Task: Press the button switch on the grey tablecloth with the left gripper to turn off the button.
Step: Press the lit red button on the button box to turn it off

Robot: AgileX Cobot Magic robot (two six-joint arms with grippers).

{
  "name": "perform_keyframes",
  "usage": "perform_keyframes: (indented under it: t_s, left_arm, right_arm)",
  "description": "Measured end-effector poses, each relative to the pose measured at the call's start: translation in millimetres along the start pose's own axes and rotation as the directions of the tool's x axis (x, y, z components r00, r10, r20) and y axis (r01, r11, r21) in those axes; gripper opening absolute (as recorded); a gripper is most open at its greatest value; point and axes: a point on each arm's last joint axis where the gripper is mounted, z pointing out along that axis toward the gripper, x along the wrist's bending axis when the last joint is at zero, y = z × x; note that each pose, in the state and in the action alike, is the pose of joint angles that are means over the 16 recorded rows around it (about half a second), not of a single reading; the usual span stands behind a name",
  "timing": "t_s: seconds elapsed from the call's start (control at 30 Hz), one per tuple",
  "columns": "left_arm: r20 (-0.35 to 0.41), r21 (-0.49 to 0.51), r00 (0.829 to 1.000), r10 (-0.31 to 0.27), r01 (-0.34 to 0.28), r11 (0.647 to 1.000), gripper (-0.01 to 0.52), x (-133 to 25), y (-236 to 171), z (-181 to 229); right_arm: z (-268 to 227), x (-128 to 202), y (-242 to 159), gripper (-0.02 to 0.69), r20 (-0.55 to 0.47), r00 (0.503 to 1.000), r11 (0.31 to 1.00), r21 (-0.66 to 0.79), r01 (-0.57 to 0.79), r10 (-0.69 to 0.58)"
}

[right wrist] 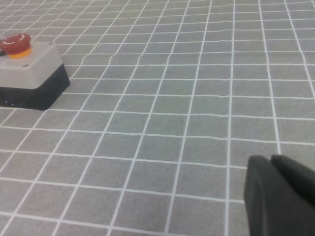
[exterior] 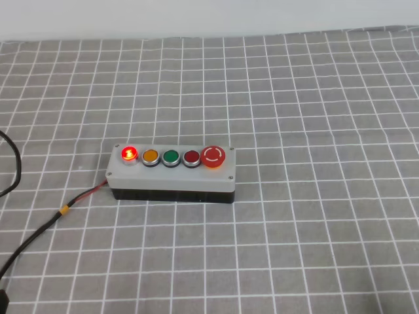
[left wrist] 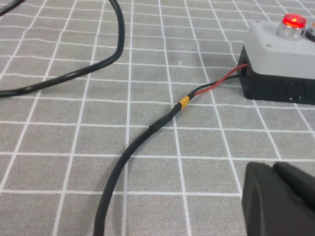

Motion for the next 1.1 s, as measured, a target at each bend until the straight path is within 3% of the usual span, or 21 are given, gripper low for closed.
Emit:
perform_keyframes:
  t_s: [0.2,0.3,0.43,0.53,0.6,0.67,0.8,0.87,0.93,1.0,1.1]
  left_arm:
    - [-0.003,-0.001,1.0,0.007,-0.007,1.0,-0.003,0.2,0.1,0.0]
    - [-0.014,-0.008,0.999,0.036,-0.036,0.999,-0.003,1.2,0.8,0.0]
    - [-0.047,-0.045,0.989,0.138,-0.14,0.989,-0.003,3.6,4.8,-0.3]
    - [-0.087,-0.093,0.962,0.26,-0.268,0.959,-0.004,5.3,10.6,-0.9]
    - [-0.117,-0.13,0.928,0.354,-0.367,0.921,-0.004,5.4,15.4,-1.6]
    - [-0.148,-0.169,0.881,0.45,-0.471,0.866,-0.004,4.4,20.4,-2.6]
    - [-0.201,-0.236,0.758,0.62,-0.652,0.721,-0.004,-0.7,28.9,-4.8]
    - [-0.22,-0.262,0.697,0.683,-0.717,0.647,-0.004,-4.0,31.7,-5.9]
    - [-0.232,-0.281,0.646,0.727,-0.76,0.586,-0.004,-7.0,33.4,-6.7]
    - [-0.239,-0.295,0.613,0.753,-0.784,0.546,-0.004,-9.2,34.6,-7.3]
    - [-0.24,-0.306,0.594,0.768,-0.797,0.521,-0.003,-11.1,38.3,-8.2]
  right_arm:
    - [0.0,0.0,0.0,-0.016,0.0,1.0,1.0,0.0,0.0,0.0]
    - [0.0,0.0,0.0,-0.016,0.0,1.0,1.0,0.0,0.0,0.0]
    - [0.0,0.0,0.0,-0.016,0.0,1.0,1.0,0.0,0.0,0.0]
    - [0.0,0.0,0.0,-0.016,0.0,1.0,1.0,0.0,0.0,0.0]
    - [0.0,0.0,0.0,-0.016,0.0,1.0,1.0,0.0,0.0,0.0]
    - [0.0,0.0,0.0,-0.016,0.0,1.0,1.0,0.0,0.0,0.0]
    - [0.0,0.0,0.0,-0.016,0.0,1.0,1.0,0.0,0.0,0.0]
    - [0.0,0.0,0.0,-0.016,0.0,1.0,1.0,0.0,0.0,0.0]
    - [0.0,0.0,0.0,-0.016,0.0,1.0,1.0,0.0,0.0,0.0]
    - [0.0,0.0,0.0,-0.016,0.0,1.0,1.0,0.0,0.0,0.0]
    - [0.0,0.0,0.0,-0.016,0.0,1.0,1.0,0.0,0.0,0.0]
